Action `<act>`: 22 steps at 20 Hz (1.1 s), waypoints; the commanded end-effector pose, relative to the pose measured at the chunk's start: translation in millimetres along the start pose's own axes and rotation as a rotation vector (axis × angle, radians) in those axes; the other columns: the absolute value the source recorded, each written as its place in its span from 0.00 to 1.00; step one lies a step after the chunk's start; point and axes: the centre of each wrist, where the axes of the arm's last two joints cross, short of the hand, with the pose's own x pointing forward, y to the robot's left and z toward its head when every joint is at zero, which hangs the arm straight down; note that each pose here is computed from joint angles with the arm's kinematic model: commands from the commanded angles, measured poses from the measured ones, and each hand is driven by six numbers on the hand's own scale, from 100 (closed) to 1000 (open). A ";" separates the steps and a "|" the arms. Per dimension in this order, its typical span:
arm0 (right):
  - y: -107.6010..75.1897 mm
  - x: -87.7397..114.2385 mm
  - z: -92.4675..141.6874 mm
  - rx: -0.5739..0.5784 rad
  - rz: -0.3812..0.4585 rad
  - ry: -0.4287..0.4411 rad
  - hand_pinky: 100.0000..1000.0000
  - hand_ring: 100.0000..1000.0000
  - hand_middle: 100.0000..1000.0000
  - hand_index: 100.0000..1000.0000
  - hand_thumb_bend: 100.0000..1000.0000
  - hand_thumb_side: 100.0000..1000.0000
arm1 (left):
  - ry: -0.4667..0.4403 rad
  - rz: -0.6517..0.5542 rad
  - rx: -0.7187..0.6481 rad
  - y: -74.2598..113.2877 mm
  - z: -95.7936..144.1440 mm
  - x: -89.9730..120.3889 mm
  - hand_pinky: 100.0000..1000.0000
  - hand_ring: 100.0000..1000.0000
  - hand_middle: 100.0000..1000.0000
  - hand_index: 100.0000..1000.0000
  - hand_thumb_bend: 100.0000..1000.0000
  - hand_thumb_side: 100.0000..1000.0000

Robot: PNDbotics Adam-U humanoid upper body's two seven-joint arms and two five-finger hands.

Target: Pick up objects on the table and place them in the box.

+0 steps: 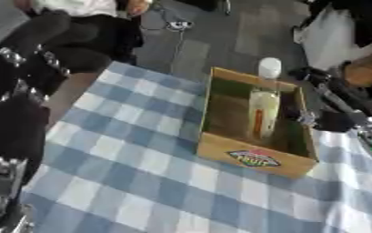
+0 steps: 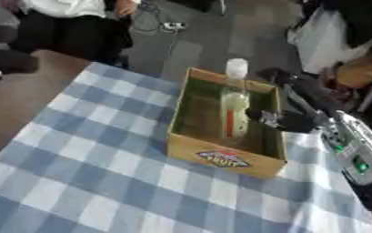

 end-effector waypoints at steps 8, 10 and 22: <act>-1.5 28.5 48.3 -0.291 -0.222 -0.041 0.58 0.57 0.63 0.82 0.38 1.00 | 0.037 -0.078 0.013 16.3 10.5 -0.7 0.70 0.64 0.77 0.91 0.25 0.86; 6.4 48.6 65.4 -0.369 -0.333 -0.056 0.41 0.48 0.54 0.76 0.23 1.00 | 0.057 -0.103 0.023 21.3 16.0 -2.4 0.70 0.64 0.77 0.91 0.25 0.86; 23.2 110.3 114.7 -0.815 -0.638 -0.073 0.24 0.37 0.45 0.66 0.04 1.00 | 0.156 -0.223 0.087 43.4 41.2 -8.0 0.70 0.64 0.76 0.91 0.25 0.87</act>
